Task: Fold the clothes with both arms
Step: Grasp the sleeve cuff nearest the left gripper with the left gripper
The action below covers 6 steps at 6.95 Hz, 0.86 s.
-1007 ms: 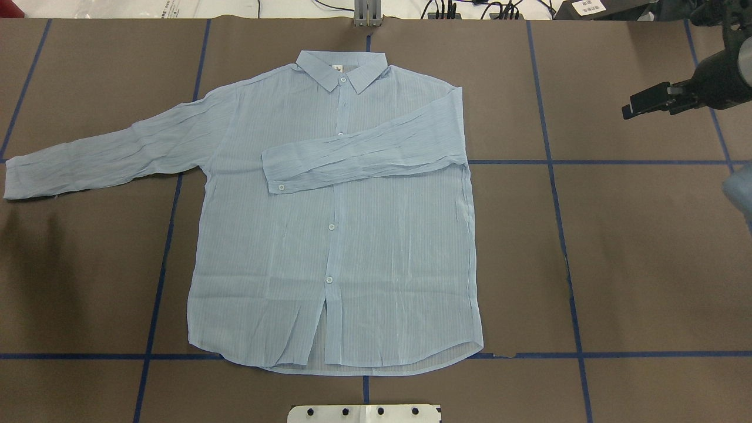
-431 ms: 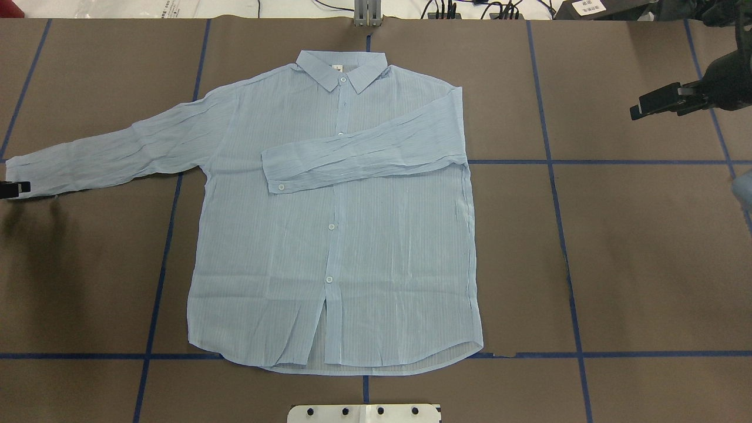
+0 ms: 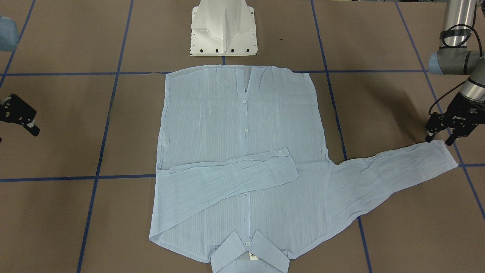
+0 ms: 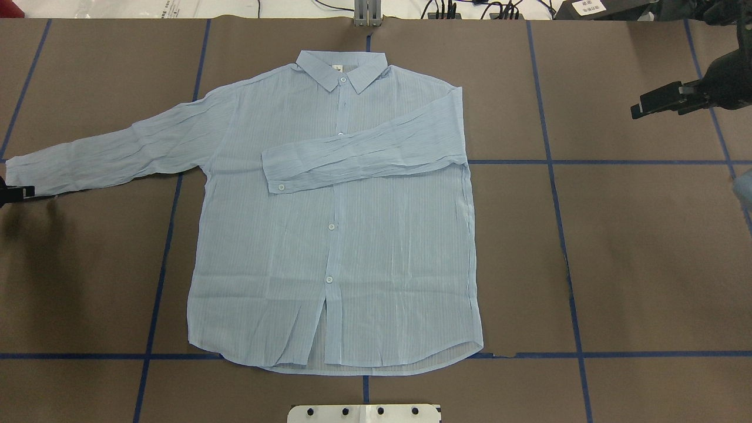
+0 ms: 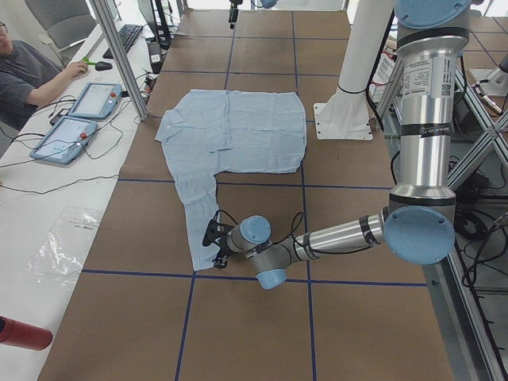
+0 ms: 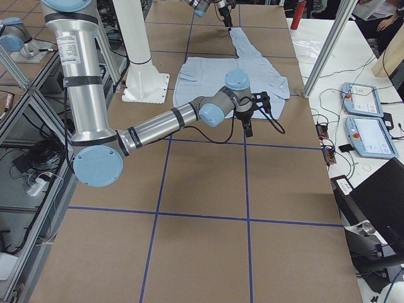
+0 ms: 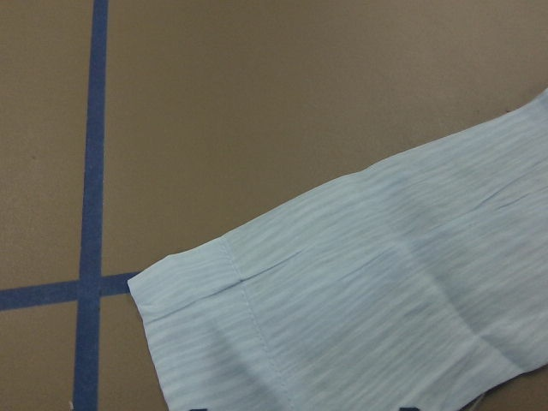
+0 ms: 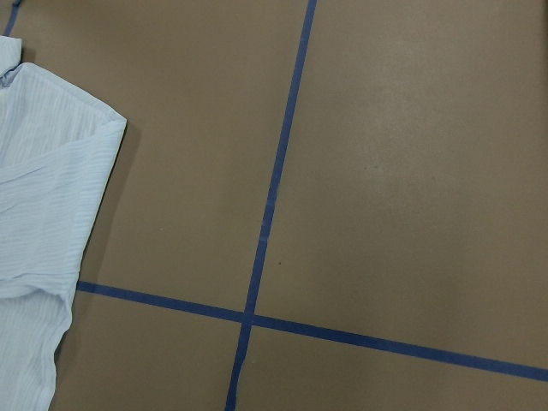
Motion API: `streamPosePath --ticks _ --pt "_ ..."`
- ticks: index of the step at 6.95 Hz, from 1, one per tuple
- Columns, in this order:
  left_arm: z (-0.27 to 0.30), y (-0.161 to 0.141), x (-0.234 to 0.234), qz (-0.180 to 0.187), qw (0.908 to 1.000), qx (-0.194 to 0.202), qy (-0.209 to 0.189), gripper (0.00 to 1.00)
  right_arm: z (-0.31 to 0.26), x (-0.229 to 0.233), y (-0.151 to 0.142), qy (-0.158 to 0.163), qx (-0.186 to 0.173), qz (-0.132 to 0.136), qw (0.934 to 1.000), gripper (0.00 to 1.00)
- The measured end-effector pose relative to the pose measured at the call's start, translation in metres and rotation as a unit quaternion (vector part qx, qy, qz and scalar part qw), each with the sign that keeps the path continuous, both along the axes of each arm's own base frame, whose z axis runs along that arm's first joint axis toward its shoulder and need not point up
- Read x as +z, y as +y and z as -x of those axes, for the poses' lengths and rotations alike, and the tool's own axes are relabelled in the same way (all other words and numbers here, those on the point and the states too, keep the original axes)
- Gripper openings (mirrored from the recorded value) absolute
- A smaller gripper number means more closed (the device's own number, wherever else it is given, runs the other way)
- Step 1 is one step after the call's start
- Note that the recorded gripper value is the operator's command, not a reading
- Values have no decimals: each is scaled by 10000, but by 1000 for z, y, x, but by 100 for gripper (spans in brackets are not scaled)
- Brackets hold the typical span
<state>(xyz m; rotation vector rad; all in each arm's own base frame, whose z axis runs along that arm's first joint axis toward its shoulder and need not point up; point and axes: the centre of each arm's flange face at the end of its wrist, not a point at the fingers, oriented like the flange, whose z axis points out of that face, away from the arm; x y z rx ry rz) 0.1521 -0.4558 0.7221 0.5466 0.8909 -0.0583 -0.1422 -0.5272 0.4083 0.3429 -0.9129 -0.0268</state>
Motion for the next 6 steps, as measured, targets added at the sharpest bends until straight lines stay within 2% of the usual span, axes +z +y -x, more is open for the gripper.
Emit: streamPosePath --ticks 5,6 --pt "0 2 7 13 10000 -5 -80 78 0 0 0 -5 10 14 10000 100" --pt "-1 2 7 4 10000 -10 -94 75 0 0 0 -4 10 15 10000 100"
